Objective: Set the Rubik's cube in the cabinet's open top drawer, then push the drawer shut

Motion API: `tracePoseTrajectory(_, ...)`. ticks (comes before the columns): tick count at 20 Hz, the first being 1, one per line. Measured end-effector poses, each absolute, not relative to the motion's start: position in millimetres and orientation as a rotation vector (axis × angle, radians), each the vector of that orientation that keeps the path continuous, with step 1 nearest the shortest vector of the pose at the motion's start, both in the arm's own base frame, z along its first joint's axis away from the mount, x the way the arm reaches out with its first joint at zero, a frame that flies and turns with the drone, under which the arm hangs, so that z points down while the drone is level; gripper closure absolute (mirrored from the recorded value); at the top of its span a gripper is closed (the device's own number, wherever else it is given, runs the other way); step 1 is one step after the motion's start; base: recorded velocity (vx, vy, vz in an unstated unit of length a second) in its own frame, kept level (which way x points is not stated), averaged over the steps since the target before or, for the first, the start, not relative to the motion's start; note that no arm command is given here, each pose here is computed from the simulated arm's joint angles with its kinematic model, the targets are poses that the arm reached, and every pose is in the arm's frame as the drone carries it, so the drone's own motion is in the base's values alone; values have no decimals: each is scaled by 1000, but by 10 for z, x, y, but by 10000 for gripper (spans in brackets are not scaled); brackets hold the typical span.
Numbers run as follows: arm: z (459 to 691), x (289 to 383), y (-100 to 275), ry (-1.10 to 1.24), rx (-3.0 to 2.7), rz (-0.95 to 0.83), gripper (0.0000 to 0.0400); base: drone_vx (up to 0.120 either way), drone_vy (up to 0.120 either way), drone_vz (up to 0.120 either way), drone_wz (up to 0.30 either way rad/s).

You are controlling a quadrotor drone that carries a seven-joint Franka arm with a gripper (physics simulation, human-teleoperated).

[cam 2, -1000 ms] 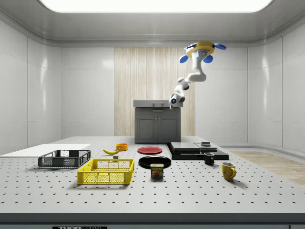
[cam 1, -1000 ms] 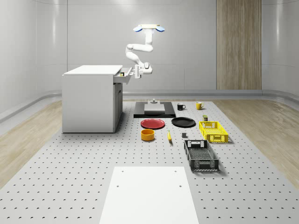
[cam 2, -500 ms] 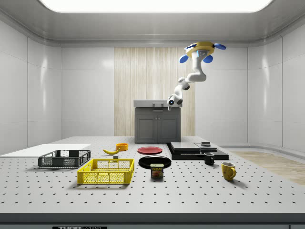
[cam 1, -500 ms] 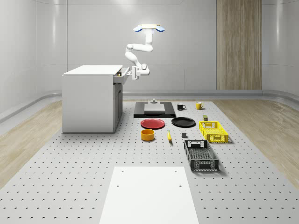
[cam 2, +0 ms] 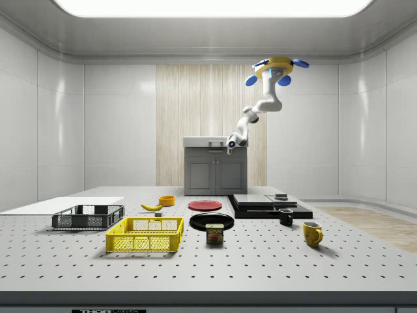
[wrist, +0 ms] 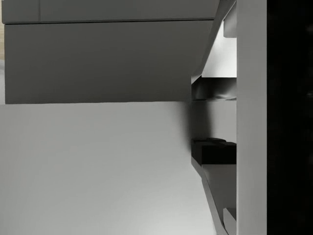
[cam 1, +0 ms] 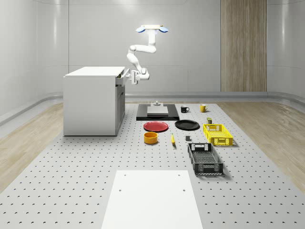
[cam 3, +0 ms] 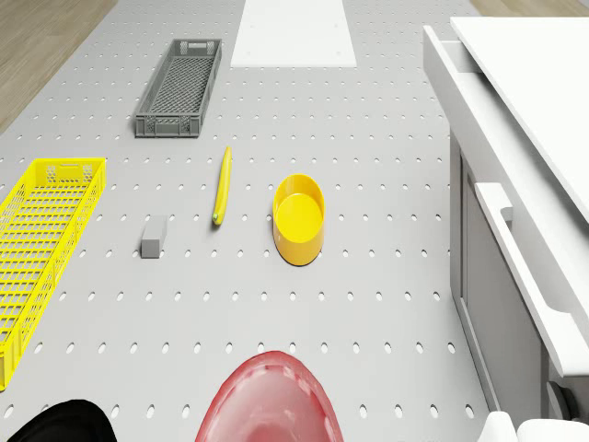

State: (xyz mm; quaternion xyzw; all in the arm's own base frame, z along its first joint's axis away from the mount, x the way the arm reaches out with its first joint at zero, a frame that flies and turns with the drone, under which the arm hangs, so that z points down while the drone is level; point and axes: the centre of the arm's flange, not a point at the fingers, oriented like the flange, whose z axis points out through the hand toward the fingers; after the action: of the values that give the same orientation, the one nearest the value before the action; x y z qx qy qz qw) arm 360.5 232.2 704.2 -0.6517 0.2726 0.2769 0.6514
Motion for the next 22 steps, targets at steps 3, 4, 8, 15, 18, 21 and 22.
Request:
tracePoseTrajectory(3,7095,3653,2439,615,-1481,624,294,0,120,0,0)
tracePoseTrajectory(4,7111,3664,2468,614,-1481,623,294,0,120,0,0)
tracePoseTrajectory(8,7149,3692,2555,611,-1481,620,295,0,120,0,0)
tracePoseTrajectory(15,7185,3705,2625,609,-1482,618,295,0,29,0,0)
tracePoseTrajectory(18,7196,3706,2637,609,-1482,617,295,0,0,0,0)
tracePoseTrajectory(21,7201,3707,2647,609,-1482,617,295,0,0,0,0)
tracePoseTrajectory(22,7204,3707,2649,609,-1482,617,295,0,0,0,0)
